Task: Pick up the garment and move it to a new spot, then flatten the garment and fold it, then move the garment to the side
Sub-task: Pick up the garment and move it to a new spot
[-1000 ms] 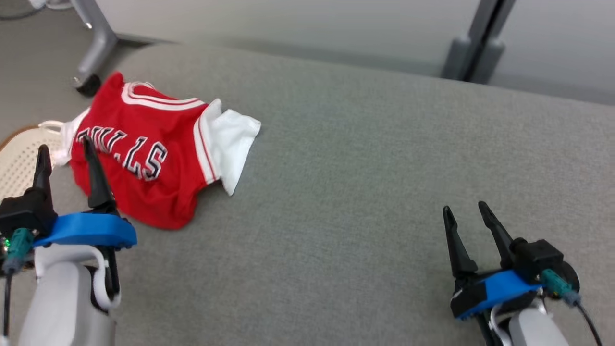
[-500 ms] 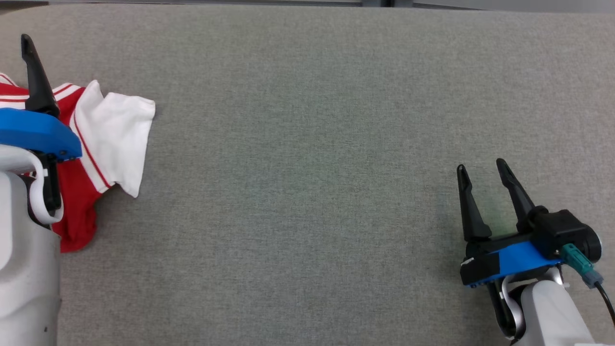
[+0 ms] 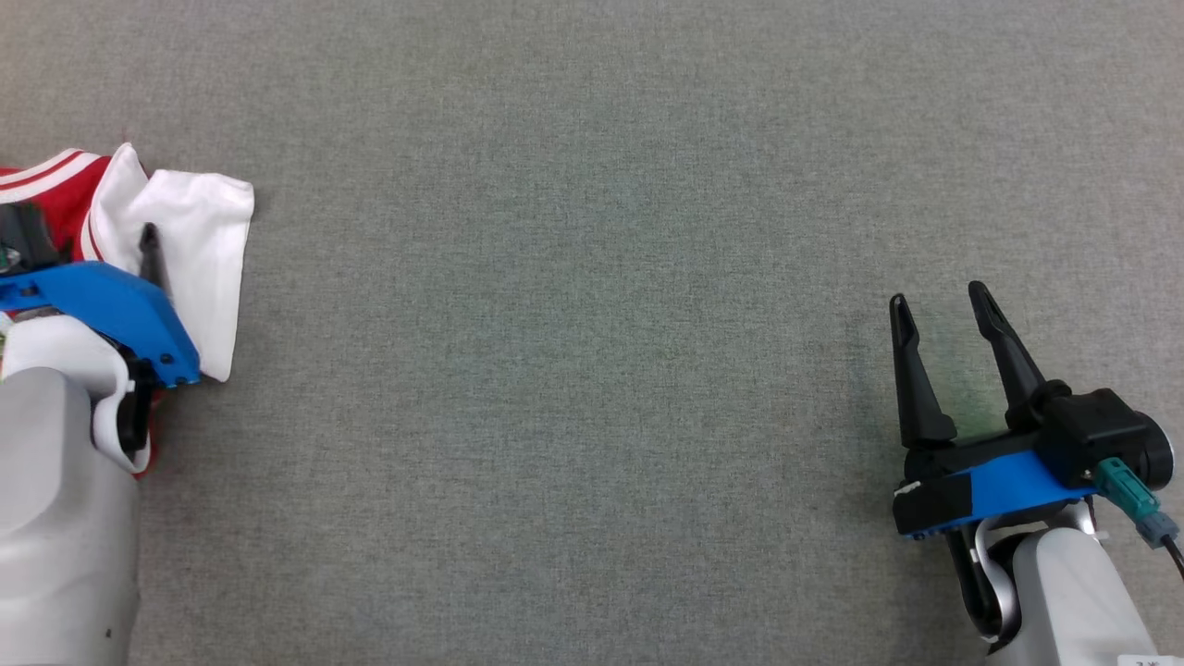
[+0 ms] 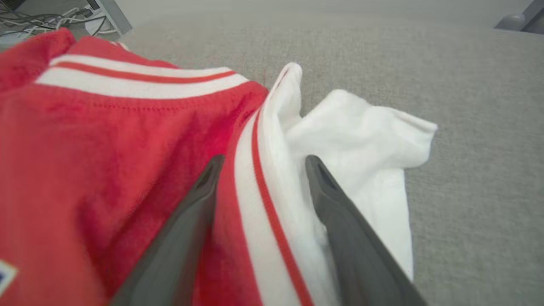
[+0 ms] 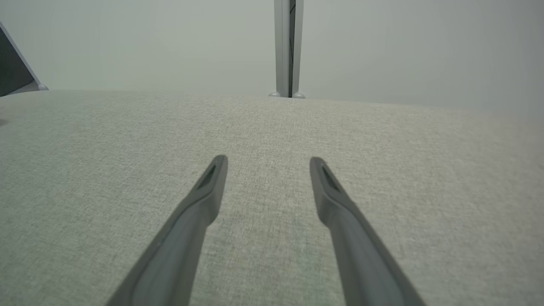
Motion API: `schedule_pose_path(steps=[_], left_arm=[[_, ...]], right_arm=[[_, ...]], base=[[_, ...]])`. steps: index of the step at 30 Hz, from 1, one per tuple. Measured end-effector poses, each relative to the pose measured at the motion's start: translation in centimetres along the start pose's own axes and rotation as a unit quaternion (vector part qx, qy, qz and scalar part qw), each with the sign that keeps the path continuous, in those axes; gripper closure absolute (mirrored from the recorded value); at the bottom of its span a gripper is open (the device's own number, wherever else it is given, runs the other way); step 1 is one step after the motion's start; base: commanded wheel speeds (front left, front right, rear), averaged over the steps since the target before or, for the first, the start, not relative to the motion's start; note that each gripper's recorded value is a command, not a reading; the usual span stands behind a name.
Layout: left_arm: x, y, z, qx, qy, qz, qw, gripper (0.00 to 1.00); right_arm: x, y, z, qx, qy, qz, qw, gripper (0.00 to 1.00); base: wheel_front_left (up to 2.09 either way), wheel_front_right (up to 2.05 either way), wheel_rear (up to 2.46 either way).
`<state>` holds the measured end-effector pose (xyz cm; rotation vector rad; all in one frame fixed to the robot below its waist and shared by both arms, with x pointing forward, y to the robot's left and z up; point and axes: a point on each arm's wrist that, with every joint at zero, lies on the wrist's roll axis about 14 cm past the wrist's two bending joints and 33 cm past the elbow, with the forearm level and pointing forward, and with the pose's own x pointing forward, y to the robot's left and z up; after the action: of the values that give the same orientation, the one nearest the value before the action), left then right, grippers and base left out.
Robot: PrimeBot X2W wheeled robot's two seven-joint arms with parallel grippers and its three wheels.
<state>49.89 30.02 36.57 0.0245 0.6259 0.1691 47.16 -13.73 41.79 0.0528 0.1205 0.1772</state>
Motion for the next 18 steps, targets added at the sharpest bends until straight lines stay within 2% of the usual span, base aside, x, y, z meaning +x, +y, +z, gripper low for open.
schedule_pose_path(steps=[4, 8, 9, 10, 11, 18], left_arm=[[0.1, -1.5, -2.7, -0.012, 0.048, -0.019, 0.999, 0.00], [0.2, -2.0, -3.6, -0.016, 0.069, -0.026, 0.997, 0.00], [0.3, -2.2, -3.6, -0.017, 0.073, -0.028, 0.997, 0.26], [0.4, -2.2, -3.7, -0.016, 0.074, -0.029, 0.997, 0.82], [0.5, -2.3, -3.7, -0.017, 0.073, -0.030, 0.997, 1.00], [0.4, -2.6, -0.4, -0.004, 0.000, -0.035, 0.999, 1.00]], right_arm=[[0.2, 0.2, 0.0, -0.001, 0.002, 0.004, 1.000, 0.00], [0.3, 0.6, -0.1, -0.001, 0.003, 0.009, 1.000, 0.00], [0.3, 0.6, -0.1, 0.000, 0.004, 0.010, 1.000, 0.00], [0.3, 0.7, -0.2, 0.000, 0.005, 0.010, 1.000, 0.00], [0.3, 0.7, -0.2, 0.001, 0.006, 0.011, 1.000, 0.00], [0.1, 0.9, 0.4, 0.004, -0.001, 0.013, 1.000, 0.00]], base=[[0.00, 0.00, 0.00], [0.00, 0.00, 0.00], [0.00, 0.00, 0.00], [0.00, 0.00, 0.00], [0.00, 0.00, 0.00], [0.00, 0.00, 0.00]])
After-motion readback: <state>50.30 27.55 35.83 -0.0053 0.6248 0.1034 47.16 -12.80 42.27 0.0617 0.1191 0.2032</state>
